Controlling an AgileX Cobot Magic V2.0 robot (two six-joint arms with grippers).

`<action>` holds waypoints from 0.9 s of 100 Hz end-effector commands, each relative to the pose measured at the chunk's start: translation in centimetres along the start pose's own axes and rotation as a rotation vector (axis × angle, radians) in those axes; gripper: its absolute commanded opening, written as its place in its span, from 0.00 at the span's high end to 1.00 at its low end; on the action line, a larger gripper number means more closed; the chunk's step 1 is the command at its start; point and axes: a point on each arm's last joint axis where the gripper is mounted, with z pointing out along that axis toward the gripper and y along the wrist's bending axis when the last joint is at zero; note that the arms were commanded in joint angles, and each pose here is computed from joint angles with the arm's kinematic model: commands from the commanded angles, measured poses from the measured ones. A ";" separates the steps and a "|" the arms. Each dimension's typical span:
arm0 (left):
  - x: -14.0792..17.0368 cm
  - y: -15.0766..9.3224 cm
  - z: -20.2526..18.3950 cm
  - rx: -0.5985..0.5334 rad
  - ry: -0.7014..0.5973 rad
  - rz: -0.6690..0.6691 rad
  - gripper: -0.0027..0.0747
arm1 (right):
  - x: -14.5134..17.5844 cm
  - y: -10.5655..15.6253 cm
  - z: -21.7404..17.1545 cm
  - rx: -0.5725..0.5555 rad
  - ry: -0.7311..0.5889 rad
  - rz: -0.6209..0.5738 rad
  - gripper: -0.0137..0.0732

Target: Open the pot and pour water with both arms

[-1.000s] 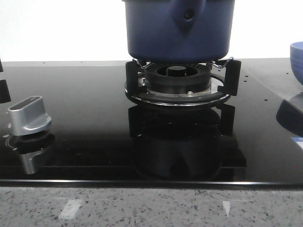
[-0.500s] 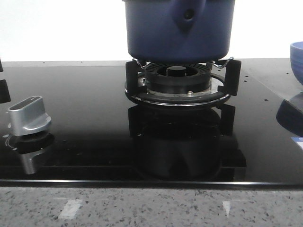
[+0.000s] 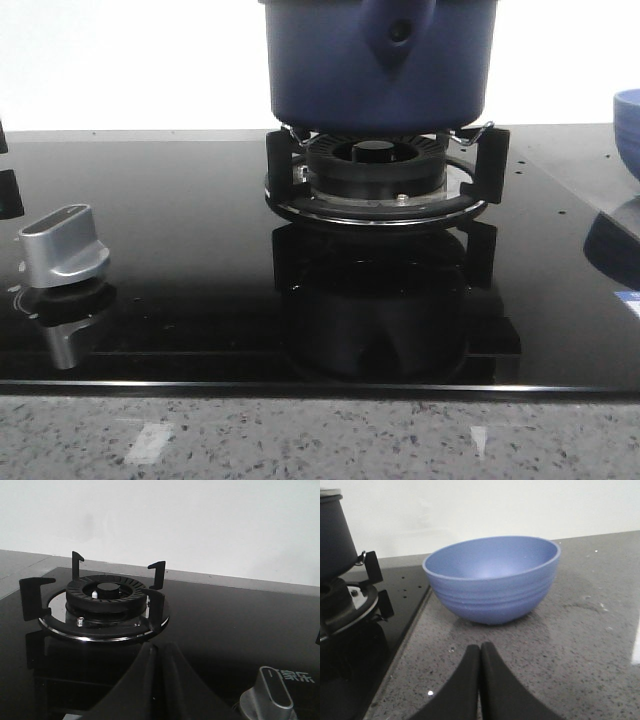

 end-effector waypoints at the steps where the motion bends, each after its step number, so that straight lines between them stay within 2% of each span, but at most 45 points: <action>1: 0.2 0.1 -0.1 0.005 -0.070 -0.010 0.99 | 0.2 0.0 -0.1 -0.012 -0.060 -0.024 0.91; 20: 0.2 0.1 -0.1 0.005 -0.072 -0.010 0.99 | 0.1 0.2 -0.1 -0.048 -0.068 -0.012 0.91; 90: 0.2 0.1 -0.1 0.005 -0.072 -0.010 0.99 | 0.3 0.2 -0.1 -0.046 -0.055 -0.018 0.91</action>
